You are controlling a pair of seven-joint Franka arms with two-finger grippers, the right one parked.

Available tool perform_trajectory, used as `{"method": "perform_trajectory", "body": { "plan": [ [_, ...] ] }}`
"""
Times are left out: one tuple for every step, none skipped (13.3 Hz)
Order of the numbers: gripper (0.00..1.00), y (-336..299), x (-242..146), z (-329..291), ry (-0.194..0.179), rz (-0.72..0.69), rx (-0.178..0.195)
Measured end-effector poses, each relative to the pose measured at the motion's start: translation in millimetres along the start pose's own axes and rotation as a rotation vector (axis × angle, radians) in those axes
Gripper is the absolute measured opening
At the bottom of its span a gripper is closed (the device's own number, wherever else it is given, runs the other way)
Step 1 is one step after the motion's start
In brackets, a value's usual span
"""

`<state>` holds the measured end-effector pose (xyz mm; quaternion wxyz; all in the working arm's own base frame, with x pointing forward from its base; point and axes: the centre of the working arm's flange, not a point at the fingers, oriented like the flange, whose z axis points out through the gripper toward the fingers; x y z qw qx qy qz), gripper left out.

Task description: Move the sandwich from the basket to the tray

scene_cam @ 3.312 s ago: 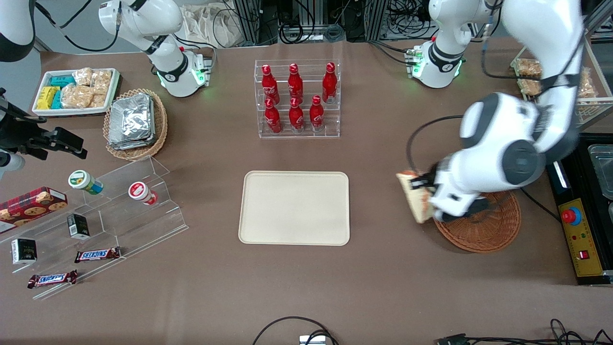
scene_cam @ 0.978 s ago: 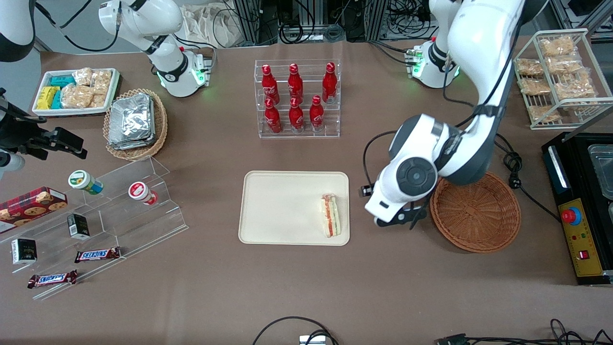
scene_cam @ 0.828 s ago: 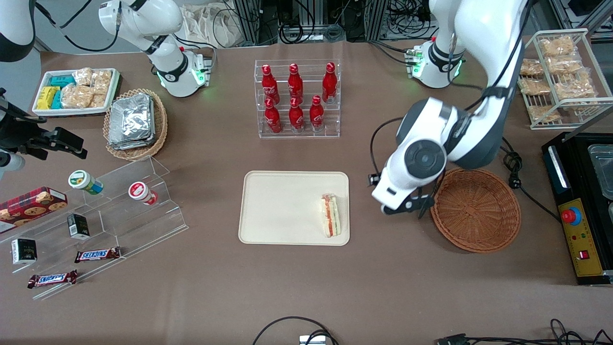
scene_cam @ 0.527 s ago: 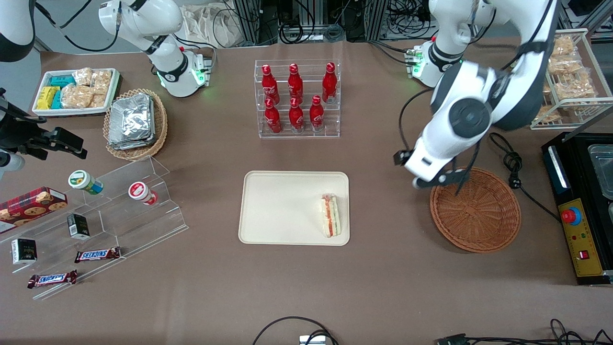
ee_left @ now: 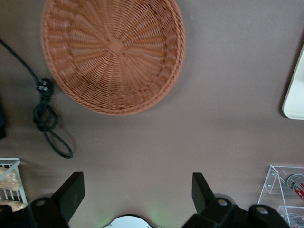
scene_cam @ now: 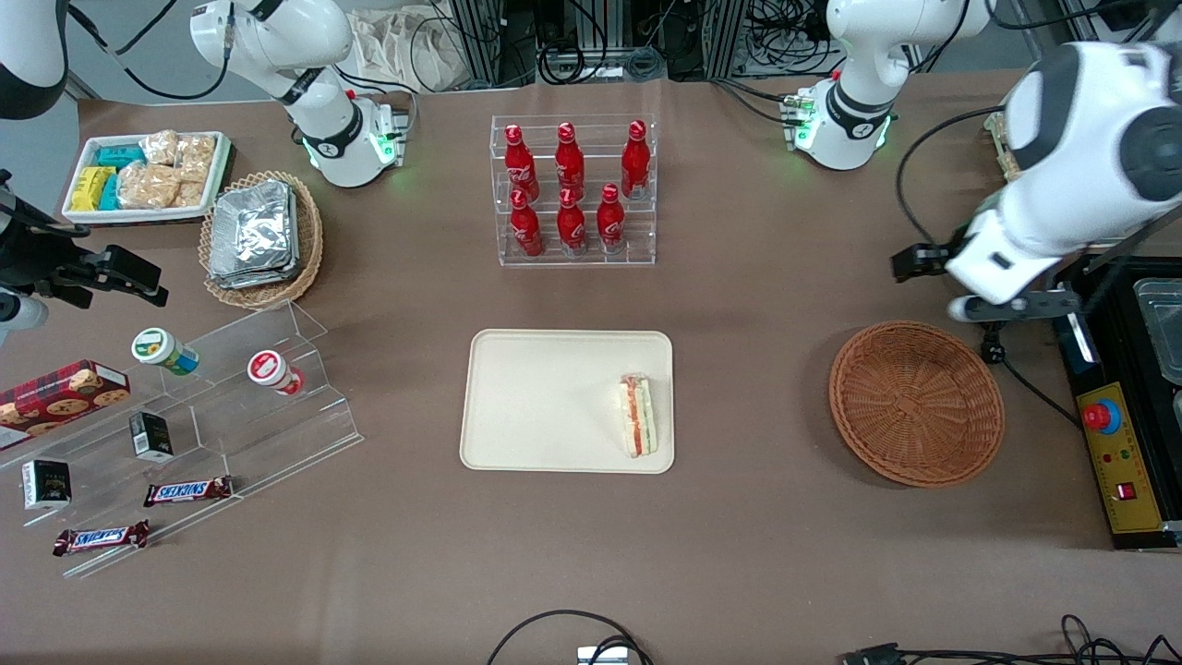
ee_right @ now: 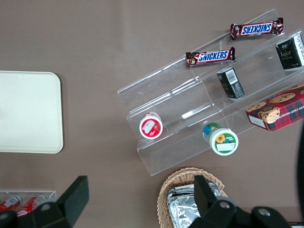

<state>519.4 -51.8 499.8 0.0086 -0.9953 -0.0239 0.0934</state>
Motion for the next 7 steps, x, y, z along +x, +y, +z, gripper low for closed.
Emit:
{"method": "perform_trajectory", "body": {
  "plan": [
    [1.0,-2.0,1.2,-6.1,0.012,-0.001,0.005],
    [1.0,-2.0,2.2,-9.5,0.021,0.004,0.023],
    [1.0,-2.2,3.9,-12.7,0.03,0.006,0.034],
    [1.0,-2.4,7.3,-16.9,0.035,0.006,0.037],
    [1.0,-2.0,12.8,-21.3,0.026,0.006,0.038],
    [1.0,-1.3,20.3,-25.2,0.002,0.007,0.04],
    [1.0,-0.1,29.6,-28.0,-0.028,0.007,0.04]
  ]
}}
